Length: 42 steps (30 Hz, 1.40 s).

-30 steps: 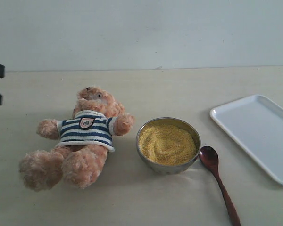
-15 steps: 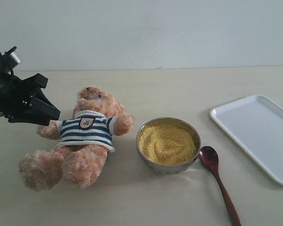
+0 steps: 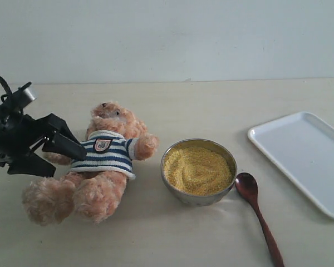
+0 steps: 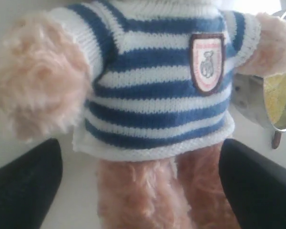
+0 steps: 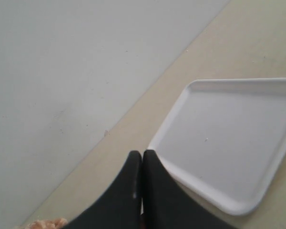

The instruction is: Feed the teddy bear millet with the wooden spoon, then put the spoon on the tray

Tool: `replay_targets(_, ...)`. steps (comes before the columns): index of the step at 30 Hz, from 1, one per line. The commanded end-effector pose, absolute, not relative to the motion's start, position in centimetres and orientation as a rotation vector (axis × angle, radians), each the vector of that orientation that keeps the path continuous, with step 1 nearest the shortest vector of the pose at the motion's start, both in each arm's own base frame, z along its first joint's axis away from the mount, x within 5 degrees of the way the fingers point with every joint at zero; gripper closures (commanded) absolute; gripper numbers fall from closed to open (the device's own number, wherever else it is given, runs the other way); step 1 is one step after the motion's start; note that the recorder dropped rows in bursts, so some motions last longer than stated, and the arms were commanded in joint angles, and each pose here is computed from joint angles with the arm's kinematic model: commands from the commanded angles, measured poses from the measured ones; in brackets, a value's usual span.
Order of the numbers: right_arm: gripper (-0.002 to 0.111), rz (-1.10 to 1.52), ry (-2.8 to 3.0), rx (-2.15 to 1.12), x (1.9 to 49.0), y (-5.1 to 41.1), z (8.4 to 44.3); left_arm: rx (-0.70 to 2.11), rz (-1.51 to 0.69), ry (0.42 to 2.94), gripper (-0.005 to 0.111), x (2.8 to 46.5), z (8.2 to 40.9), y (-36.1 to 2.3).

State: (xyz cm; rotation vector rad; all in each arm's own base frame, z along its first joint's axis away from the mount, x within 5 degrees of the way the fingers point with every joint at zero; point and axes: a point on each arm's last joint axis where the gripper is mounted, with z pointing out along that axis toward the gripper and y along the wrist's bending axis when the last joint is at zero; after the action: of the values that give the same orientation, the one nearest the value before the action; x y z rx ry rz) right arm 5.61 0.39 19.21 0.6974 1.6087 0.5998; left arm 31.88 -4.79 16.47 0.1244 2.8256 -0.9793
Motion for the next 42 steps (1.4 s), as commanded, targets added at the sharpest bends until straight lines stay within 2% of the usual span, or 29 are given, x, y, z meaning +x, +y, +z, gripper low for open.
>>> replay_targets(1, 0.108, 0.592, 1.61, 0.686, 5.6, 0.4, 19.2, 0.102, -1.029, 2.681, 0.022, 31.5, 15.3, -5.3)
replay_targets(5, 0.108, 0.592, 1.61, 0.686, 5.6, 0.4, 19.2, 0.071, -1.052, 2.588, 0.022, 31.4, 15.0, -5.5)
replay_targets(13, 0.108, 0.613, 1.61, 0.7, 5.6, 0.5, 19.2, 0.028, -0.972, 2.583, 0.022, 31.5, 13.6, -5.1)
replay_targets(18, 0.108, 0.621, 1.61, 0.705, 5.6, 0.5, 19.2, -0.005, -1.137, 2.568, 0.022, 31.7, 11.7, -5.8)
replay_targets(23, 0.108, 0.677, 1.634, 0.739, 5.5, 0.8, 19.0, -0.05, -1.313, 2.417, 0.022, 32.4, 10.8, -6.5)
replay_targets(26, 0.108, 0.682, 1.632, 0.742, 5.5, 0.8, 19.0, -0.039, -1.319, 2.382, 0.023, 32.7, 9.9, -6.6)
replay_targets(33, 0.108, 0.68, 1.633, 0.739, 5.5, 0.8, 19.0, -0.038, -1.407, 2.387, 0.034, 32.3, 6.5, -7.0)
replay_targets(35, 0.108, 0.678, 1.634, 0.737, 5.5, 0.8, 19.0, -0.042, -1.458, 2.379, 0.041, 32.2, 5.9, -7.1)
replay_targets(37, 0.108, 0.678, 1.634, 0.737, 5.5, 0.8, 19.0, -0.055, -1.467, 2.391, 0.057, 32.1, 5.3, -7.1)
replay_targets(40, 0.108, 0.682, 1.632, 0.74, 5.5, 0.8, 19.0, -0.079, -1.466, 2.42, 0.098, 31.9, 4.3, -7.1)
replay_targets(42, 0.108, 0.684, 1.632, 0.741, 5.5, 0.8, 19.0, -0.088, -1.471, 2.429, 0.101, 31.8, 3.9, -7.1)
